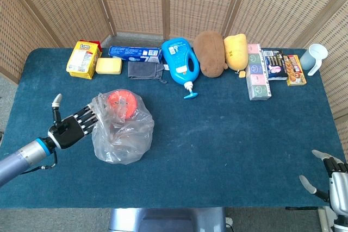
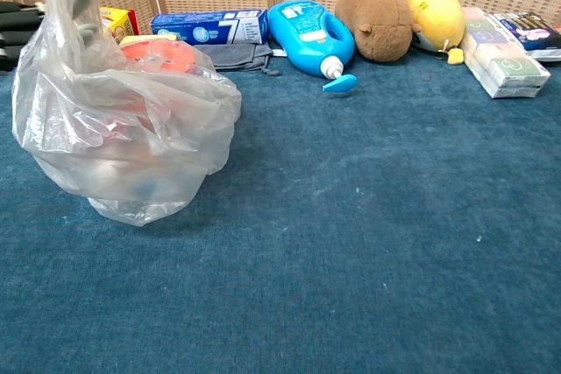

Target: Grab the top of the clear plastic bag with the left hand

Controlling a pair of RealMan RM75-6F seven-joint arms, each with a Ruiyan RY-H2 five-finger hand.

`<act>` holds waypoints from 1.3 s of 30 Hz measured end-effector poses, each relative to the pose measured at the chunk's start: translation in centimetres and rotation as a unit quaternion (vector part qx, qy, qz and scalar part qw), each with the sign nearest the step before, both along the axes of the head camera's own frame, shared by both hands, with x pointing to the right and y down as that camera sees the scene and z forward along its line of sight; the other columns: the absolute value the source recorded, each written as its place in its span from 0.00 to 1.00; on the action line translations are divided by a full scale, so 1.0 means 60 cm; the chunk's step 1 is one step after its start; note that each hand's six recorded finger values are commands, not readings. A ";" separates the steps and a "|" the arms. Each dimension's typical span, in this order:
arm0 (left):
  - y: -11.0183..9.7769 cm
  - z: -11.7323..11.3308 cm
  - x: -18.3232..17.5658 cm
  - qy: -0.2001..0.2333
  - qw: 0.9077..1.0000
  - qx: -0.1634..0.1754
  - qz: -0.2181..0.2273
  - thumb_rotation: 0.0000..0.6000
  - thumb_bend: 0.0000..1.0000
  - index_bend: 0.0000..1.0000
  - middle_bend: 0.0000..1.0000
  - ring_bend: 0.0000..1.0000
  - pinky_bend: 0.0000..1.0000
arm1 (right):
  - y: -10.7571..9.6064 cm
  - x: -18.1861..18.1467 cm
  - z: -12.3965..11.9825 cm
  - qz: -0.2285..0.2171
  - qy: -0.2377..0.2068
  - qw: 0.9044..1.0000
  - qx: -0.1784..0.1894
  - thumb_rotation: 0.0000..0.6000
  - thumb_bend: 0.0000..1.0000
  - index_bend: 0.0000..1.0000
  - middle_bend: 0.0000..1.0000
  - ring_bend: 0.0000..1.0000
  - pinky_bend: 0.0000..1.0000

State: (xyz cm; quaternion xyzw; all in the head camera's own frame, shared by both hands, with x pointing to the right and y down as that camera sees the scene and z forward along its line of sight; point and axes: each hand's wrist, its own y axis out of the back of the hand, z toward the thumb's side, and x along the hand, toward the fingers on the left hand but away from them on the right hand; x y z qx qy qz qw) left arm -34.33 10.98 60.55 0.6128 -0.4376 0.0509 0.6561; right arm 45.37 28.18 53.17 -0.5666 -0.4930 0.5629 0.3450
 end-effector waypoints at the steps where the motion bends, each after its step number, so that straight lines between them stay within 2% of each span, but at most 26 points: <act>1: -0.004 0.002 0.007 0.000 1.000 -0.002 0.002 0.05 0.10 0.04 0.19 0.10 0.17 | 0.000 0.000 -0.001 0.000 0.000 1.000 0.001 0.00 0.25 0.24 0.32 0.31 0.28; 10: -0.039 0.017 0.042 -0.022 1.000 -0.012 0.001 0.05 0.14 0.04 0.19 0.10 0.18 | 0.007 0.006 -0.007 0.006 0.002 1.000 0.003 0.00 0.25 0.24 0.32 0.31 0.28; 17: -0.069 0.014 0.078 -0.030 1.000 0.000 -0.001 0.05 0.18 0.04 0.19 0.10 0.19 | 0.010 0.010 -0.009 0.009 0.001 1.000 0.005 0.00 0.25 0.24 0.32 0.30 0.28; 23: -0.083 0.004 0.115 -0.014 1.000 0.010 -0.007 0.05 0.27 0.18 0.23 0.18 0.34 | 0.012 0.011 -0.009 0.011 -0.001 1.000 0.005 0.00 0.25 0.24 0.32 0.31 0.28; 28: -0.081 -0.004 0.142 -0.016 0.999 0.025 0.018 0.05 0.33 0.20 0.25 0.27 0.46 | 0.014 0.014 -0.011 0.013 -0.001 1.000 0.007 0.00 0.25 0.24 0.32 0.31 0.28; 30: -0.078 -0.007 0.153 -0.016 0.999 0.028 0.028 0.06 0.35 0.23 0.29 0.32 0.52 | 0.014 0.015 -0.011 0.013 -0.001 1.000 0.008 0.00 0.25 0.24 0.32 0.31 0.28; 35: -0.068 -0.024 0.180 0.002 0.998 0.032 0.045 0.06 0.36 0.38 0.44 0.48 0.64 | 0.015 0.015 -0.011 0.013 -0.003 1.000 0.008 0.00 0.25 0.24 0.32 0.31 0.28; 39: -0.069 -0.041 0.183 0.013 0.998 0.045 0.046 0.06 0.36 0.40 0.47 0.53 0.70 | 0.015 0.015 -0.011 0.013 -0.005 1.000 0.009 0.00 0.25 0.24 0.32 0.30 0.28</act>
